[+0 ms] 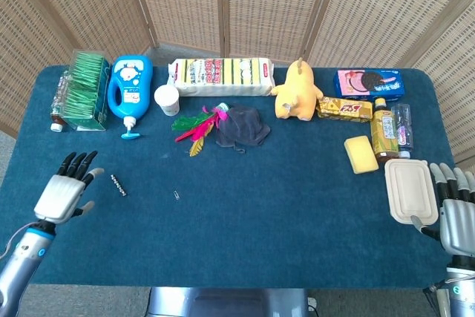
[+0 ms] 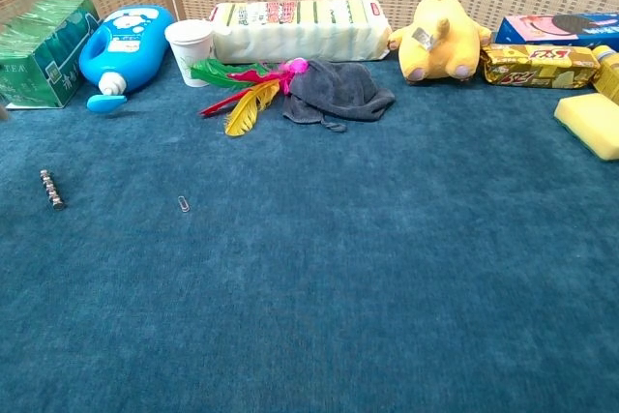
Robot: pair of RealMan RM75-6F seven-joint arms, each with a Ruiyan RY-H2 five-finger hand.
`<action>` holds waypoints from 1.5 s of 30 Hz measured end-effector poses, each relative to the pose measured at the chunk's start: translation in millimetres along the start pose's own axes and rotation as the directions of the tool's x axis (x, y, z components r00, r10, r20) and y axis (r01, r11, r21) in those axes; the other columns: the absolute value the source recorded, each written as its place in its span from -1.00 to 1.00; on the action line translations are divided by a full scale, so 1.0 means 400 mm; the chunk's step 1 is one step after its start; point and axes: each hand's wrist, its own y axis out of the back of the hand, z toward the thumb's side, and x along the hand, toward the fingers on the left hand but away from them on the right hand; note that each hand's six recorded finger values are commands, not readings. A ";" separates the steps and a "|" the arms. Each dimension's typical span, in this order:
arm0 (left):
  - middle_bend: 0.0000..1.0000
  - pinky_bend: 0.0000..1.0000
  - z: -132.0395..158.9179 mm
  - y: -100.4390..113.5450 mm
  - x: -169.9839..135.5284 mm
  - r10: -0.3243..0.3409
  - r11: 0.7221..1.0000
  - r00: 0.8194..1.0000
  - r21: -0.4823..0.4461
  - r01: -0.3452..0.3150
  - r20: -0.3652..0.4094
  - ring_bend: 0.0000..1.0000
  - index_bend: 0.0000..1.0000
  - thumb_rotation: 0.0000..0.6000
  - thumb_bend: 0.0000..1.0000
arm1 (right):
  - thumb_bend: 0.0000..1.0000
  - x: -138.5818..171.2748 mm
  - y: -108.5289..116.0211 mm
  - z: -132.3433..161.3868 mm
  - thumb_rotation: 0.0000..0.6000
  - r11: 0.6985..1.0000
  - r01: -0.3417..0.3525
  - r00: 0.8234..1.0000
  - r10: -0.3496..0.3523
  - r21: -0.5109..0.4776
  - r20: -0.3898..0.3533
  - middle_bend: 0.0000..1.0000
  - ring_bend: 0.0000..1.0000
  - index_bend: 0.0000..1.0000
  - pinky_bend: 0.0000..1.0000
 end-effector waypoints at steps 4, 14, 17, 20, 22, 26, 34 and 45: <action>-1.00 -1.00 0.006 -0.014 0.062 -0.030 0.998 0.999 0.049 0.029 0.026 -1.00 -0.28 1.00 -0.14 | -1.00 0.000 -0.001 0.000 1.00 1.000 -0.005 1.000 0.005 -0.004 0.000 -1.00 -1.00 -1.00 -1.00; -1.00 -1.00 0.007 -0.036 0.138 -0.054 0.982 0.995 0.186 0.038 0.086 -1.00 -0.16 1.00 0.14 | -1.00 -0.001 -0.007 0.000 1.00 1.000 -0.022 1.000 0.022 -0.013 0.005 -1.00 -1.00 -1.00 -1.00; -1.00 -1.00 0.001 -0.046 0.143 -0.056 0.977 0.993 0.211 0.032 0.105 -1.00 -0.16 1.00 0.15 | -1.00 -0.004 -0.008 -0.004 1.00 0.999 -0.028 1.000 0.028 -0.019 0.011 -1.00 -1.00 -1.00 -1.00; -1.00 -1.00 -0.005 -0.058 0.149 -0.062 0.969 0.990 0.246 0.028 0.129 -1.00 -0.16 1.00 0.15 | -1.00 -0.005 -0.010 -0.004 1.00 0.999 -0.031 0.999 0.031 -0.020 0.011 -1.00 -1.00 -1.00 -1.00; -1.00 -1.00 -0.007 -0.066 0.155 -0.068 0.962 0.987 0.273 0.026 0.148 -1.00 -0.16 1.00 0.15 | -1.00 -0.004 -0.011 -0.003 1.00 0.999 -0.033 0.999 0.033 -0.021 0.011 -1.00 -1.00 -1.00 -1.00; -1.00 -1.00 0.000 -0.082 0.163 -0.080 0.951 0.980 0.310 0.020 0.184 -1.00 -0.16 1.00 0.15 | -1.00 -0.005 -0.010 -0.004 1.00 0.999 -0.031 0.999 0.031 -0.021 0.013 -1.00 -1.00 -1.00 -1.00; -1.00 -1.00 0.012 -0.095 0.173 -0.080 0.941 0.975 0.339 0.006 0.207 -1.00 -0.17 1.00 0.16 | -1.00 -0.004 -0.011 -0.003 1.00 0.999 -0.035 0.999 0.035 -0.024 0.011 -1.00 -1.00 -1.00 -1.00; -1.00 -1.00 0.009 -0.108 0.190 -0.103 0.927 0.978 0.374 0.029 0.179 -1.00 -0.18 1.00 0.16 | -1.00 -0.004 -0.010 -0.005 1.00 0.999 -0.036 0.999 0.036 -0.028 0.014 -1.00 -1.00 -1.00 -1.00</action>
